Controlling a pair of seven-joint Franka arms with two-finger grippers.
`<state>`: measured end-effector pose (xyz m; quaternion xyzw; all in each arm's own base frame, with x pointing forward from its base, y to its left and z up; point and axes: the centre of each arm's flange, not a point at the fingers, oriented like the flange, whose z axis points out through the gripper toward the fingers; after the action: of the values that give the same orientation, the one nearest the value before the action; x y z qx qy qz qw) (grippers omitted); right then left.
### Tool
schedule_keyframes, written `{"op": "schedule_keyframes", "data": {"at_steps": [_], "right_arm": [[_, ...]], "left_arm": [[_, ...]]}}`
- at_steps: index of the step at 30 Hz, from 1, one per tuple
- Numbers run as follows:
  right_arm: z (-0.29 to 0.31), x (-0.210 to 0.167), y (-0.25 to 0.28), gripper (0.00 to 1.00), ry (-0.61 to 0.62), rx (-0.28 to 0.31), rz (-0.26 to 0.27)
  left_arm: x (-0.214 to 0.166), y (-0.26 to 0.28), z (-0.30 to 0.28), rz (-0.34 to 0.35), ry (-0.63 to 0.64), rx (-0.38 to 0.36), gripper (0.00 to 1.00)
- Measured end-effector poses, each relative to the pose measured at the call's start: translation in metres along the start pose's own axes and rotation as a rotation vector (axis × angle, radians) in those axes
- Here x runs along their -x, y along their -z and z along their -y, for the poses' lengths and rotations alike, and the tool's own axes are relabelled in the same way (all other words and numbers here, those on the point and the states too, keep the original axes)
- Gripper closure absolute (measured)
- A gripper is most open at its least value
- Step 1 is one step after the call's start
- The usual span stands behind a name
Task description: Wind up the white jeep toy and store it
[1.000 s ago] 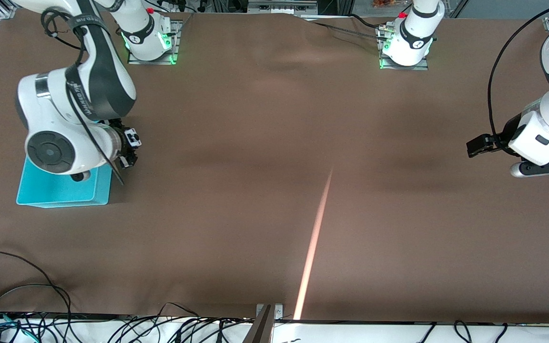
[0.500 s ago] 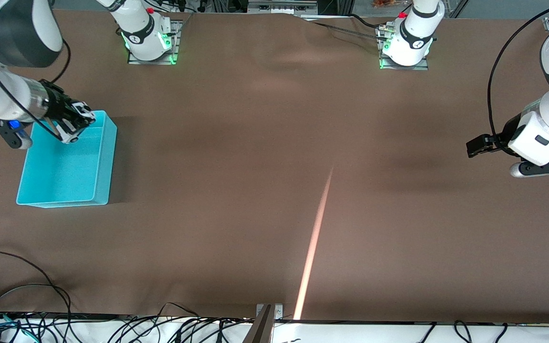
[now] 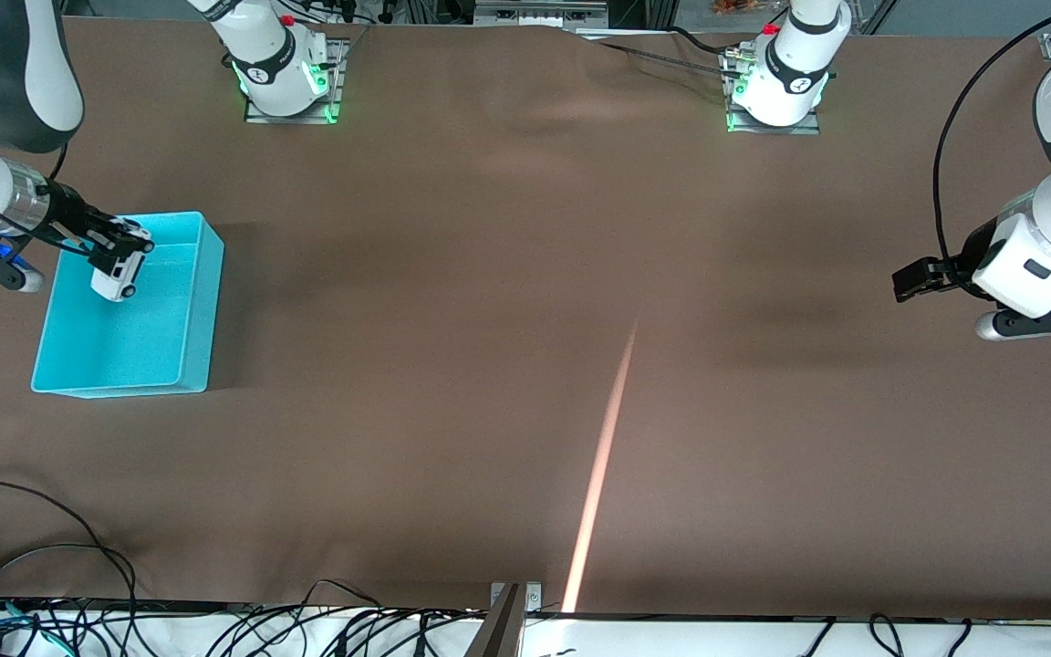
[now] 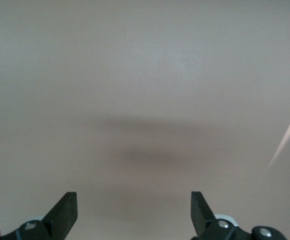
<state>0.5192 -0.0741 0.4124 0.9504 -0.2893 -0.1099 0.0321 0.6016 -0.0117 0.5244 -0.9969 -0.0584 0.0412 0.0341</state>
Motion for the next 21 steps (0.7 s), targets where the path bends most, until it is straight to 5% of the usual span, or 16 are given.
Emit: {"op": "schedule_keyframes", "data": {"at_steps": [7,21], "right_arm": [[-0.016,-0.020,-0.039,0.47,0.055,-0.030,-0.046],[-0.055,-0.068,-0.113,0.47,0.143,-0.024,-0.058]], "left_arm": [[0.000,0.000,0.000,0.000,0.000,0.000,0.00],[0.000,0.000,0.000,0.001,0.000,0.000,0.00]]}}
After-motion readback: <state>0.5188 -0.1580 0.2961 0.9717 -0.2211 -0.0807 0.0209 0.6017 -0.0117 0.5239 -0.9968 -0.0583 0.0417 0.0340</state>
